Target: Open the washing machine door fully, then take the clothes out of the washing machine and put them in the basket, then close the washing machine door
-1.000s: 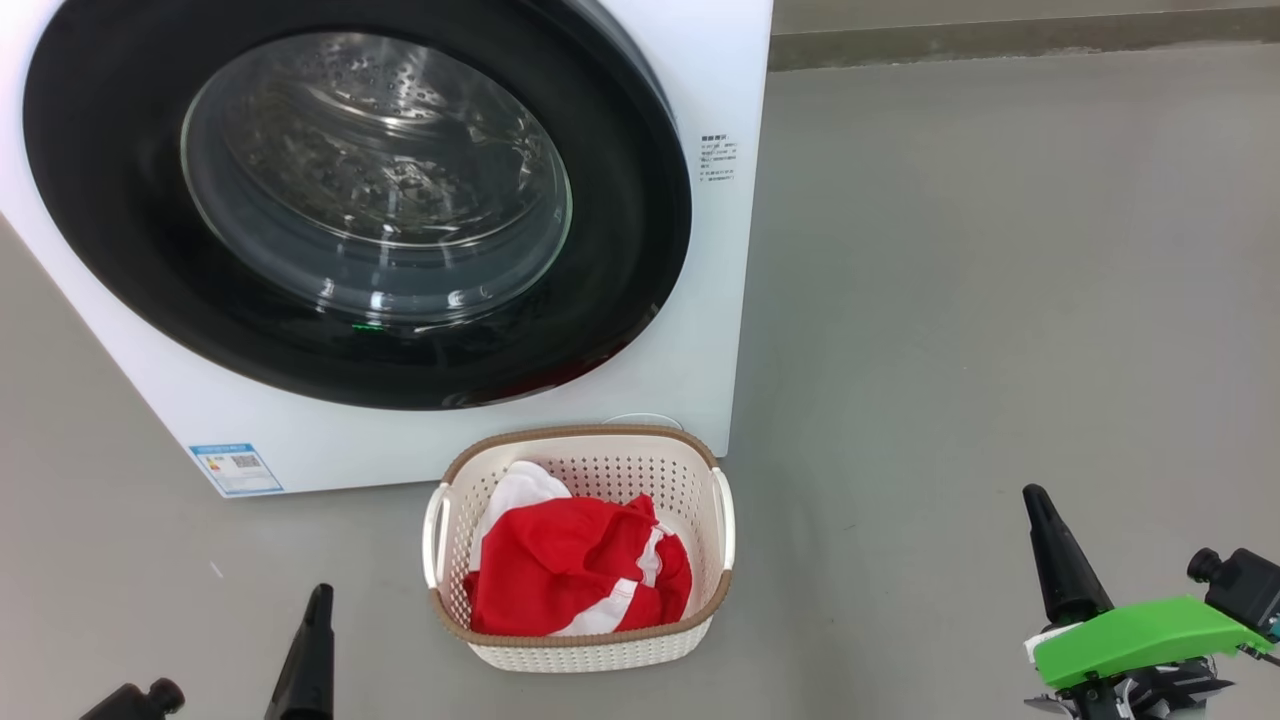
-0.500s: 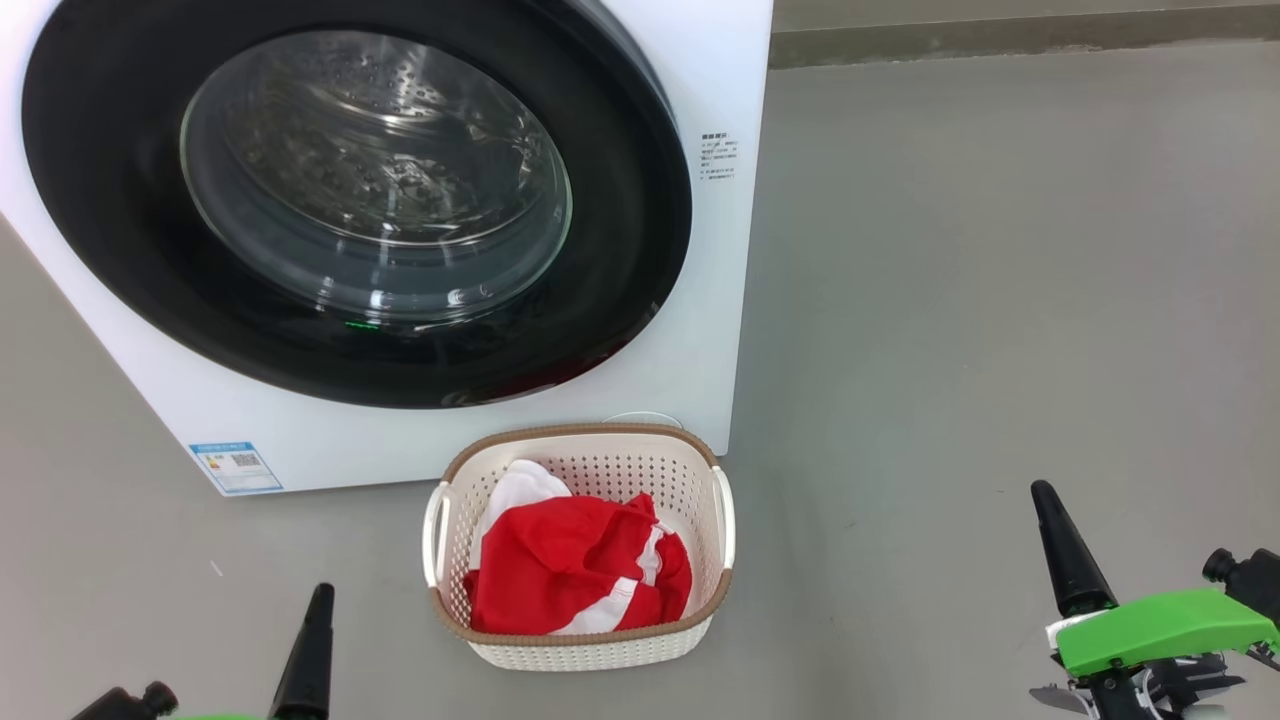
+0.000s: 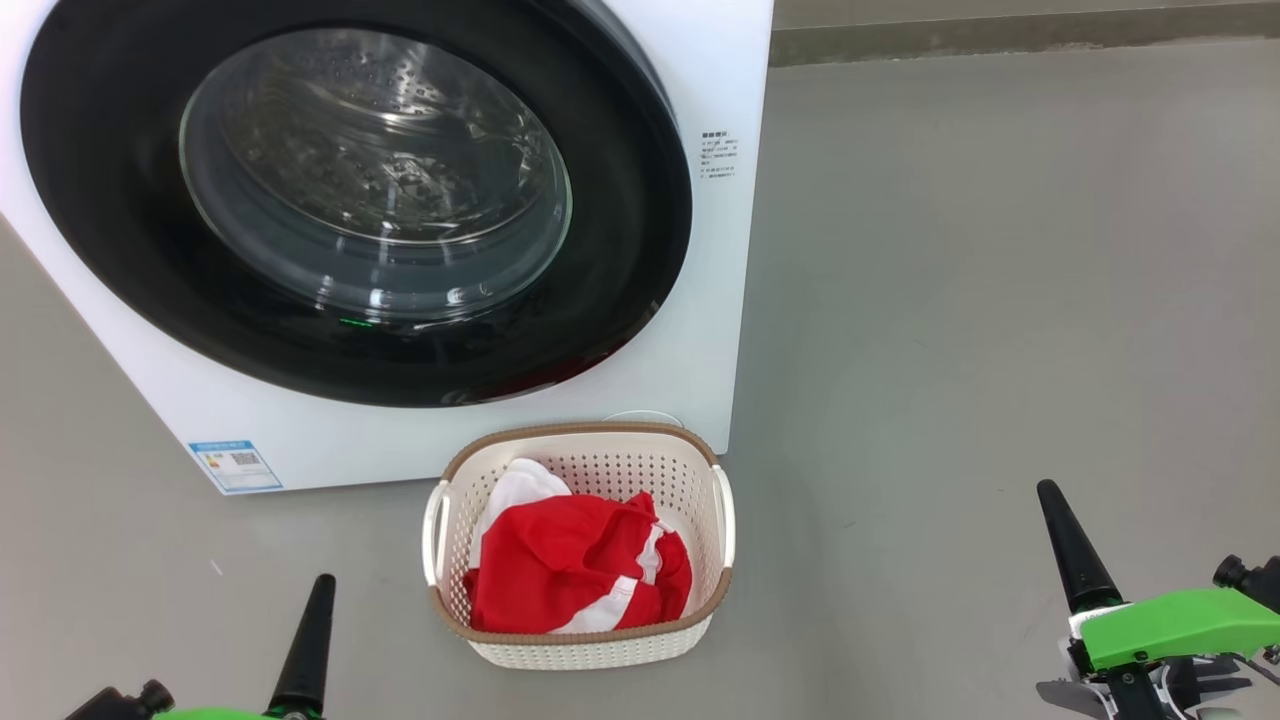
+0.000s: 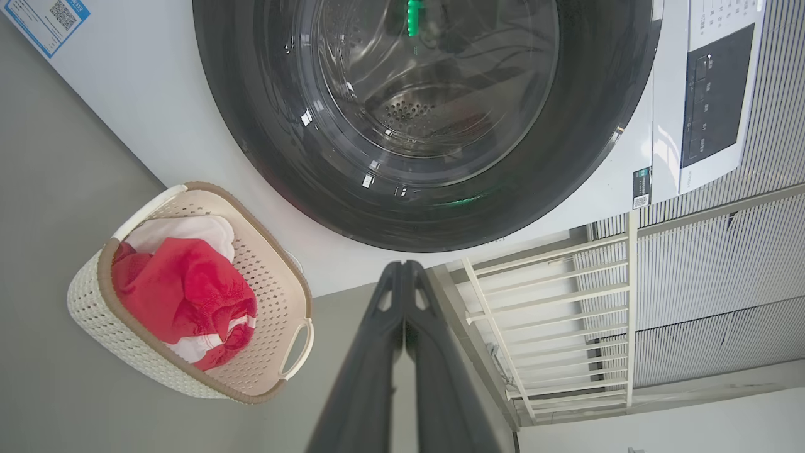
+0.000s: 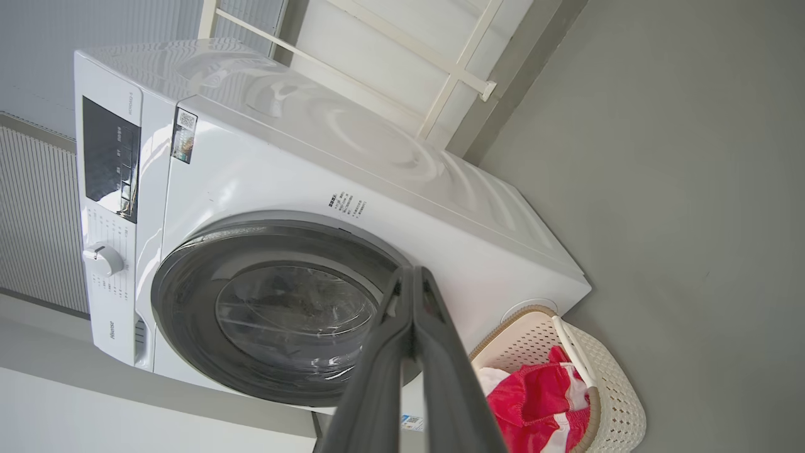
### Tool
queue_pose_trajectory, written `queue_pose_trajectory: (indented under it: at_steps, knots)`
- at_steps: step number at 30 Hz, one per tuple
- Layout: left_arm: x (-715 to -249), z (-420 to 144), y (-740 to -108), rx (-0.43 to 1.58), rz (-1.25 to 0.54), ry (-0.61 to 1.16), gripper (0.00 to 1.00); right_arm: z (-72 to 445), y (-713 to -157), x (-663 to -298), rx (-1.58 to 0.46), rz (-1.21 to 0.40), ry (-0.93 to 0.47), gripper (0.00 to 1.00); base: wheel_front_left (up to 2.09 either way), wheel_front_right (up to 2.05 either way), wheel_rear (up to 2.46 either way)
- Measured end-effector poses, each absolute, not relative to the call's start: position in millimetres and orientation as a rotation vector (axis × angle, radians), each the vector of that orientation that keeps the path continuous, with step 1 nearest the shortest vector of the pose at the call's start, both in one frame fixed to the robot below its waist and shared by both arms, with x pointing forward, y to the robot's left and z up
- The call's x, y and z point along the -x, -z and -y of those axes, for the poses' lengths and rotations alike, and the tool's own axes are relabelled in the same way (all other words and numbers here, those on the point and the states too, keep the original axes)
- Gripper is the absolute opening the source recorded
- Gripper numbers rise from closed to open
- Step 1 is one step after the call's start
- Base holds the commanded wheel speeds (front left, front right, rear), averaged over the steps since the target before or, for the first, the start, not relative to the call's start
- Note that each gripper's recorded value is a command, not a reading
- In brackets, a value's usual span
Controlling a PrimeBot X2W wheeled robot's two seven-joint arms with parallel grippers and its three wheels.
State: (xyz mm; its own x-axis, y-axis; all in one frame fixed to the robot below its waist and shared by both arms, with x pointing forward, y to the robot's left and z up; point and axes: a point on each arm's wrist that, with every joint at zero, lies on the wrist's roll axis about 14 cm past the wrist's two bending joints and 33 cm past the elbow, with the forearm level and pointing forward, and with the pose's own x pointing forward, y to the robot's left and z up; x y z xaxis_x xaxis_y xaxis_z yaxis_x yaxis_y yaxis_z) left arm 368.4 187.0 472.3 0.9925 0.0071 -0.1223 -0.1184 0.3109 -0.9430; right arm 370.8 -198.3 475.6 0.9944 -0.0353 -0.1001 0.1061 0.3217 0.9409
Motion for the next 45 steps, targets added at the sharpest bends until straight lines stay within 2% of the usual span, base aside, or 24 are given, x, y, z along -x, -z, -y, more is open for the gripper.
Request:
queue_pose_trajectory:
  at_steps: [31,45]
  knots:
    - [-377.5,-185.3,-482.9,1.576,-0.082,-0.037,0.0,203.3,-481.3,-374.8,-1.574,-0.042,0.078,0.0,0.0,0.0,0.0]
    - [-377.6,-185.5,-482.9,1.58,-0.082,-0.038,0.0,204.0,-481.5,-374.8,-1.583,-0.039,0.079,0.0,0.0,0.0,0.0]
